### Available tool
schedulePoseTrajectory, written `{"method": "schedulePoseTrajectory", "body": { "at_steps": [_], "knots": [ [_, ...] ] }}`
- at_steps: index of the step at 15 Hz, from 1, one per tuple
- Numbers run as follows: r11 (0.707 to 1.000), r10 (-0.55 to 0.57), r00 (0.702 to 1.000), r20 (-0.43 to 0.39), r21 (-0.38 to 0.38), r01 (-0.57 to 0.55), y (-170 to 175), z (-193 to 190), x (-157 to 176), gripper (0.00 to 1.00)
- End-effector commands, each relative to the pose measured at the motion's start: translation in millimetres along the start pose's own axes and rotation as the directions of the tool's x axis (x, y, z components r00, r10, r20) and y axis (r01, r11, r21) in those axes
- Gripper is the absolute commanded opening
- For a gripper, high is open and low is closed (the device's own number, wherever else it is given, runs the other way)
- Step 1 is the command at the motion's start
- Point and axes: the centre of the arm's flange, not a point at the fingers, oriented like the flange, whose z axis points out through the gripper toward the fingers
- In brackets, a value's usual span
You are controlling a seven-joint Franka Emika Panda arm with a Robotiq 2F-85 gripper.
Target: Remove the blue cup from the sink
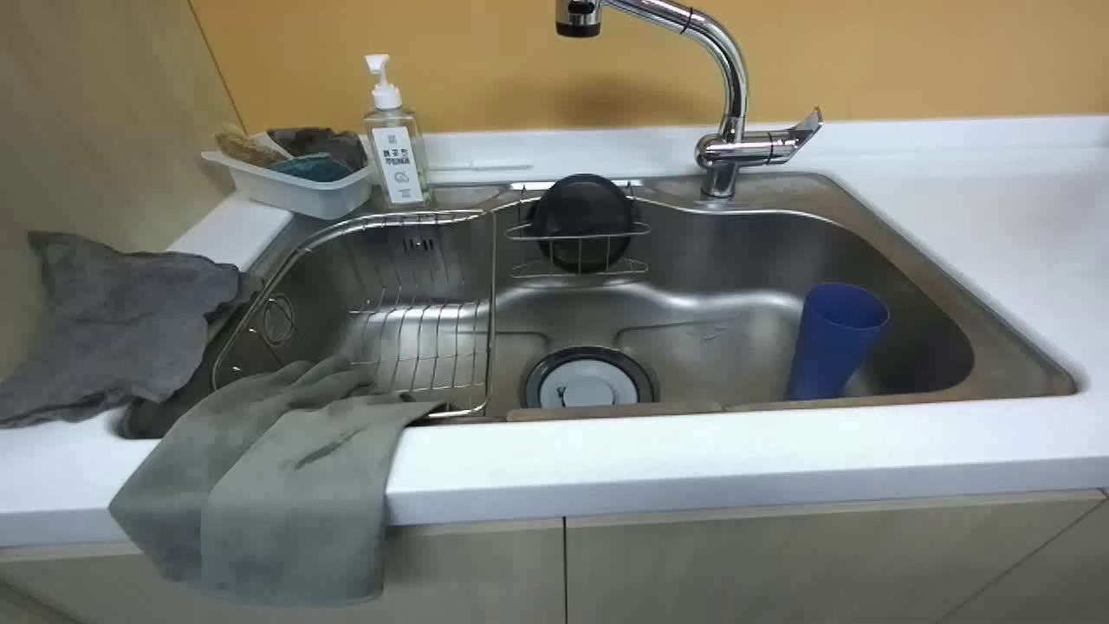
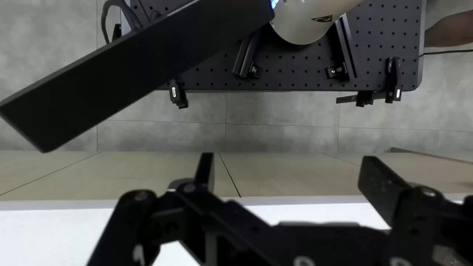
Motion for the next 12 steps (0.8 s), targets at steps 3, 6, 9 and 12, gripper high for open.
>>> {"method": "schedulePoseTrajectory", "body": {
  "at_steps": [3,6,9,12],
  "knots": [
    [1.000,0.000,1.000,-0.002,-0.001,0.000,0.1,-0.2,0.2,1.00],
    [1.000,0.000,1.000,-0.002,-0.001,0.000,0.1,-0.2,0.1,1.00],
    [1.000,0.000,1.000,-0.002,-0.001,0.000,0.1,-0.2,0.1,1.00],
    [1.000,0.013,0.999,-0.032,-0.027,-0.014,-4.5,-1.1,10.2,1.00]
  ]
}}
